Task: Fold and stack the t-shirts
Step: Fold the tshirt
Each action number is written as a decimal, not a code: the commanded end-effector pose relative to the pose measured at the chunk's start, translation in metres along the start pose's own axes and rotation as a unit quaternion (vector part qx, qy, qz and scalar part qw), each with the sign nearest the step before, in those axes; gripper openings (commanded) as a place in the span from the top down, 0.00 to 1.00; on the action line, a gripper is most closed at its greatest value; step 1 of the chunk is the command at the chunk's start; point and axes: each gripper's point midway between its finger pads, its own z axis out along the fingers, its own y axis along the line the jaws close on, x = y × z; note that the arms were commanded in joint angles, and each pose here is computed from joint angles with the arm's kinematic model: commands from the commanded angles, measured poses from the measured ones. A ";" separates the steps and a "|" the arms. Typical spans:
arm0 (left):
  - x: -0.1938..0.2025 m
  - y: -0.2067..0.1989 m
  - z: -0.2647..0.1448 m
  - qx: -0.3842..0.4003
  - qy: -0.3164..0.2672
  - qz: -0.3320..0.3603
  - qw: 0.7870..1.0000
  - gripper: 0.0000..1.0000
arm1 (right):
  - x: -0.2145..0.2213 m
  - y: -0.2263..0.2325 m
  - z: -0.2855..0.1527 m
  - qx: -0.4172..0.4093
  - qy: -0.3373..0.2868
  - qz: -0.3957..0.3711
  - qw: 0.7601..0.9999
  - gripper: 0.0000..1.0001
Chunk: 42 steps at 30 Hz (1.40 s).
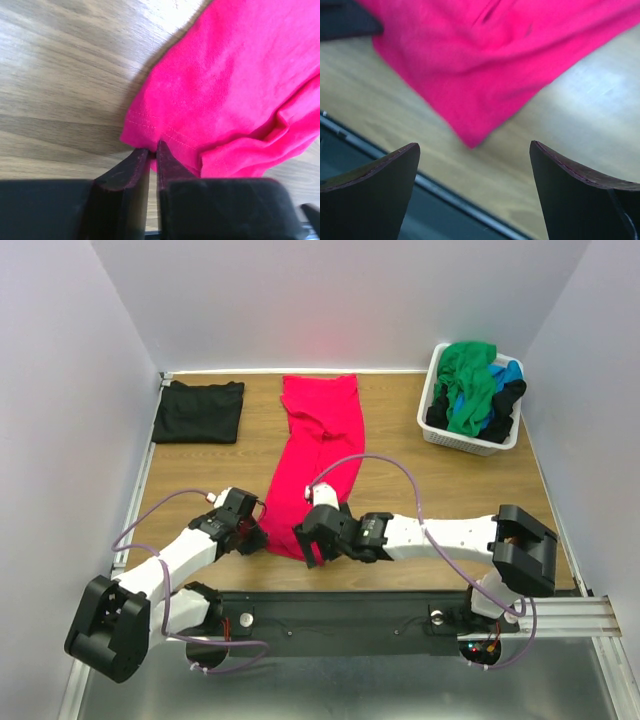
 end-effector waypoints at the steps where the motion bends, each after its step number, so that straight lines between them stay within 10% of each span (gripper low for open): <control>1: 0.004 0.005 0.004 -0.002 0.007 0.009 1.000 0.92 | 0.014 0.024 -0.001 -0.013 0.001 0.075 0.997 0.05; 17: 0.008 -0.002 -0.002 0.037 0.005 -0.014 0.999 1.00 | 0.052 0.020 0.030 0.023 0.038 0.105 0.994 0.37; 22: 0.008 -0.003 -0.005 0.045 0.002 -0.019 0.999 1.00 | 0.066 0.006 0.019 0.028 0.044 0.135 0.989 0.78; 29: 0.012 -0.001 -0.005 0.047 0.009 -0.022 0.999 1.00 | 0.075 0.009 0.019 0.019 0.063 0.125 0.990 1.00; 42: 0.046 -0.004 -0.043 0.114 0.062 -0.074 0.989 1.00 | 0.109 0.027 -0.032 -0.092 0.143 0.104 0.980 1.00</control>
